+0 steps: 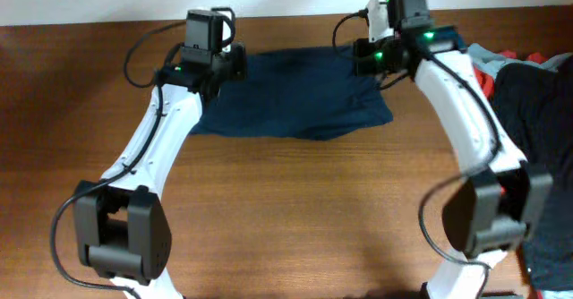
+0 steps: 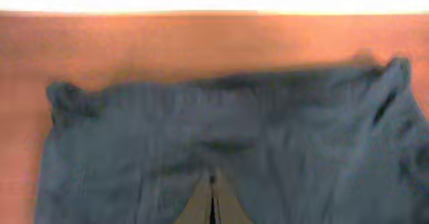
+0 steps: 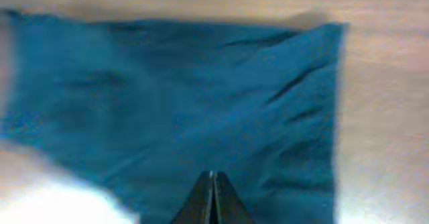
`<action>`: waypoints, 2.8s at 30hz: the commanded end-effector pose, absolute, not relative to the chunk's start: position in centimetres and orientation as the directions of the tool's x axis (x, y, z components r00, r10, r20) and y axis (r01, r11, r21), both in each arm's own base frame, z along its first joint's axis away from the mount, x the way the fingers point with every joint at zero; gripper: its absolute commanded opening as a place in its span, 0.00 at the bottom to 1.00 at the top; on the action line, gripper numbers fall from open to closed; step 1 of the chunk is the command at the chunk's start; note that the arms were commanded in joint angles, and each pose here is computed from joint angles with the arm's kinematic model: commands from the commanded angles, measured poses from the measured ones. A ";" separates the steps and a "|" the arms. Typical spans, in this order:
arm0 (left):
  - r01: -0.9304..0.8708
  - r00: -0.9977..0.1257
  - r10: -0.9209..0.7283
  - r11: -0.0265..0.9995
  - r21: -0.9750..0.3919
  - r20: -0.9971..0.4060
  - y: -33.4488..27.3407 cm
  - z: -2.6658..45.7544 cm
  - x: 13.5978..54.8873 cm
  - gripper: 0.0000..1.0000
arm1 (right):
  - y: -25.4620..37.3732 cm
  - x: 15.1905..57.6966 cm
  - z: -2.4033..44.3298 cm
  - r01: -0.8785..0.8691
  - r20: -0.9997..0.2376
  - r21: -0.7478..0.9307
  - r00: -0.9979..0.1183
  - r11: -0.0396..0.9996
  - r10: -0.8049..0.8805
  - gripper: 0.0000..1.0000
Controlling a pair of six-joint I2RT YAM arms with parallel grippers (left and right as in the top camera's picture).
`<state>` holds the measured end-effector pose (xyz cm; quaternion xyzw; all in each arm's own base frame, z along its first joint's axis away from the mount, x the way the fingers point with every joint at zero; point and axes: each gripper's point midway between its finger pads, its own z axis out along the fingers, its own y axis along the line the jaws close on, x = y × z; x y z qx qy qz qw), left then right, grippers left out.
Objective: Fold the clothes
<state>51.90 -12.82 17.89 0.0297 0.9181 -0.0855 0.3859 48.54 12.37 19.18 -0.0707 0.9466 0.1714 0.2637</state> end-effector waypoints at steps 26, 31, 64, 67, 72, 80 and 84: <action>0.325 -0.909 0.135 0.824 -0.465 -0.395 -22.3 9.6 44.5 0.00 | 17.8 40.8 9.0 -0.256 -0.217 0.654 -0.965 0.712 -0.147 0.04; 0.326 -0.913 0.146 0.823 -0.466 -0.381 -22.7 8.9 44.2 0.00 | 15.5 42.1 10.0 -0.234 -0.241 0.643 -0.966 0.729 -0.097 0.04; 0.286 -0.942 0.218 0.920 -0.268 -0.257 -21.7 3.5 42.6 0.00 | 4.4 43.2 0.3 -0.071 -0.081 0.116 -0.995 0.991 -0.062 0.04; 0.258 -0.949 0.212 0.948 -0.188 -0.235 -19.8 3.8 42.3 0.00 | 2.1 42.8 0.5 -0.023 -0.056 0.093 -0.998 0.995 -0.018 0.04; 0.225 -0.950 0.209 0.973 -0.046 -0.233 -17.2 3.4 42.7 0.00 | 0.3 42.6 0.3 0.017 -0.048 0.092 -0.999 0.996 0.021 0.04; 0.180 -0.955 0.196 0.980 0.089 -0.222 -14.4 3.2 42.9 0.00 | -2.2 42.2 0.2 0.056 -0.034 0.043 -0.998 0.998 0.057 0.04; 0.158 -0.961 0.180 0.980 0.117 -0.210 -13.1 3.2 42.9 0.00 | -2.8 42.1 0.2 0.070 -0.032 0.039 -0.997 0.997 0.071 0.04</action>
